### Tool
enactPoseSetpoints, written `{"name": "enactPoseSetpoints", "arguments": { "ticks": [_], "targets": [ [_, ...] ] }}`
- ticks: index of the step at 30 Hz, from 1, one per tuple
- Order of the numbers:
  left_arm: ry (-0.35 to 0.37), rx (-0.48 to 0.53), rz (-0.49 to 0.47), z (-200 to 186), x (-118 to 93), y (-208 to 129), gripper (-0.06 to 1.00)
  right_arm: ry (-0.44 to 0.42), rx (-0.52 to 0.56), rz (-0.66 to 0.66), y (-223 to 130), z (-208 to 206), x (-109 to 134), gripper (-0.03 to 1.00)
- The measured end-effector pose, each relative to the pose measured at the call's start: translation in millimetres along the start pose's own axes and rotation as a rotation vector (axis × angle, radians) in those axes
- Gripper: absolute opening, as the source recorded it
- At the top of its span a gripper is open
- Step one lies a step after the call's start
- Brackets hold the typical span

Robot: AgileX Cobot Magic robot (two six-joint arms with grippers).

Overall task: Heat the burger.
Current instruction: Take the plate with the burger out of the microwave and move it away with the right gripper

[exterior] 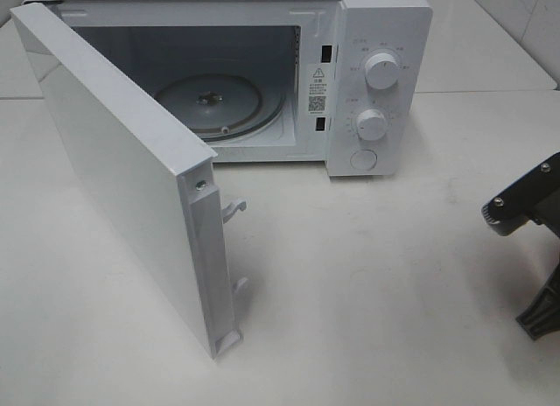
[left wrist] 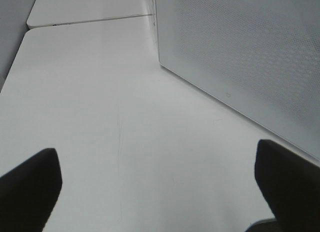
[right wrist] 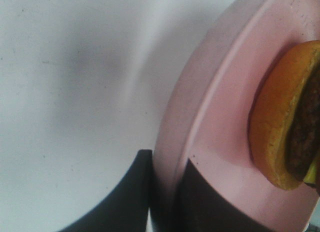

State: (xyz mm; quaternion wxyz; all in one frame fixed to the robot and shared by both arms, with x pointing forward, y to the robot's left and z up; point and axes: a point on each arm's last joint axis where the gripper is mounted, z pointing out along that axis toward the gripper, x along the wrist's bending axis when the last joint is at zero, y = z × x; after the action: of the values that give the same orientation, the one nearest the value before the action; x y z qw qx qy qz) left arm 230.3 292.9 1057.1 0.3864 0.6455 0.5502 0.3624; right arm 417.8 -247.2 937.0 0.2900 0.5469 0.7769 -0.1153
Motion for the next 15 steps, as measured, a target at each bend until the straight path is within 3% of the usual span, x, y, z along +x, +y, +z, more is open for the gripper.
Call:
{"name": "enactPoseSetpoints", "arguments": {
  "ticks": [15],
  "targets": [
    [0.0,0.0,0.0,0,0,0,0.97,-0.05,0.116,0.13,40,40,39,0.12]
  ]
}}
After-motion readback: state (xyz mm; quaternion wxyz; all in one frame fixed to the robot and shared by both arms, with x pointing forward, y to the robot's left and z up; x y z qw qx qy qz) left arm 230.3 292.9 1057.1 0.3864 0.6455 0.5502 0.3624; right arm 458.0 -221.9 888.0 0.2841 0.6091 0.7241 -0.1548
